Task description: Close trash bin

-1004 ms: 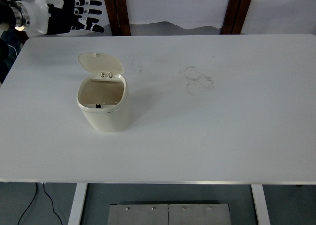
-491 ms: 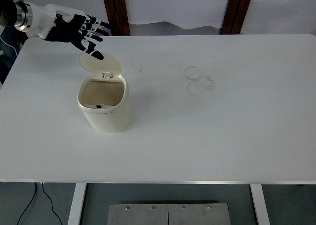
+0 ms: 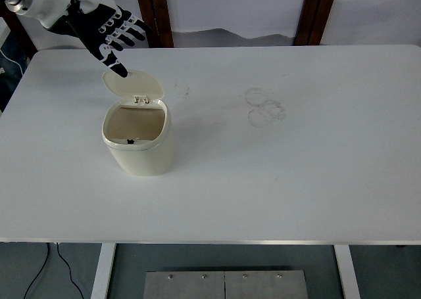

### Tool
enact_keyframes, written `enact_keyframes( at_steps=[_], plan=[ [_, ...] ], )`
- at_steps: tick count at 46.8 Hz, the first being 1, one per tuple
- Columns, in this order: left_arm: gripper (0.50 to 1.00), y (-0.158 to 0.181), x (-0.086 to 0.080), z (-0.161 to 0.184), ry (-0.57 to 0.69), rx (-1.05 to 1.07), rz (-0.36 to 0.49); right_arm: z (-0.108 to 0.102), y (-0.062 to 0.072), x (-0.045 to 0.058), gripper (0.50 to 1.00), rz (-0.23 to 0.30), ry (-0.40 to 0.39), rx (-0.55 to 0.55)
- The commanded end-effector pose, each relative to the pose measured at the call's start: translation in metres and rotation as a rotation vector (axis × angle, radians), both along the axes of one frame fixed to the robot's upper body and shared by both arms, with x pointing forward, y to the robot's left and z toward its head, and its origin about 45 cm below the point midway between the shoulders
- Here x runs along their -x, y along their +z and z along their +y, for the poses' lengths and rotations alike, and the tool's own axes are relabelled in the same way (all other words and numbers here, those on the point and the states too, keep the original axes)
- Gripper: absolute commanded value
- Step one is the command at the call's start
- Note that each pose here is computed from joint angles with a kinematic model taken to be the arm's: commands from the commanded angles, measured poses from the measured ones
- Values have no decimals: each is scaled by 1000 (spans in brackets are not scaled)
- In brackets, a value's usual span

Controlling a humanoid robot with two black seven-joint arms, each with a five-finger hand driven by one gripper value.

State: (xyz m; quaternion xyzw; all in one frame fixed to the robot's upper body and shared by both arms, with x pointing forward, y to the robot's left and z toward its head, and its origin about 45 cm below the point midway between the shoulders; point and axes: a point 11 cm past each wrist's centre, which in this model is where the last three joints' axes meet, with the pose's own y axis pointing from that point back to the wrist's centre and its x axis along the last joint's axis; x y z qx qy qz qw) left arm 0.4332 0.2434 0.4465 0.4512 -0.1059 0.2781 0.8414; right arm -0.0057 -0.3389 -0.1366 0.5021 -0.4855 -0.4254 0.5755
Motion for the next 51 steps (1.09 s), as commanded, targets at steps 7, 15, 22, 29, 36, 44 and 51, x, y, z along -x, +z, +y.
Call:
enact_keyframes(
  at_steps=[7, 15, 22, 29, 36, 44, 51],
  plan=[
    [1000, -16, 10, 7, -15, -66, 63, 0, 0, 0, 995, 0, 0, 1],
    [1000, -18, 11, 5, -18, -76, 69, 0, 0, 0, 995, -1, -1, -1],
    [1000, -18, 11, 6, -18, -76, 71, 0, 0, 0, 995, 0, 0, 1],
    [1000, -30, 19, -1, -44, -75, 108, 0, 0, 0, 995, 0, 0, -1],
    [1000, -35, 22, -2, -52, -74, 124, 0, 0, 0, 995, 0, 0, -1],
    [1000, -43, 30, -9, -76, -71, 153, 0, 0, 0, 995, 0, 0, 1],
    [1000, -51, 37, -14, -96, -63, 183, 0, 0, 0, 995, 0, 0, -1]
  ],
)
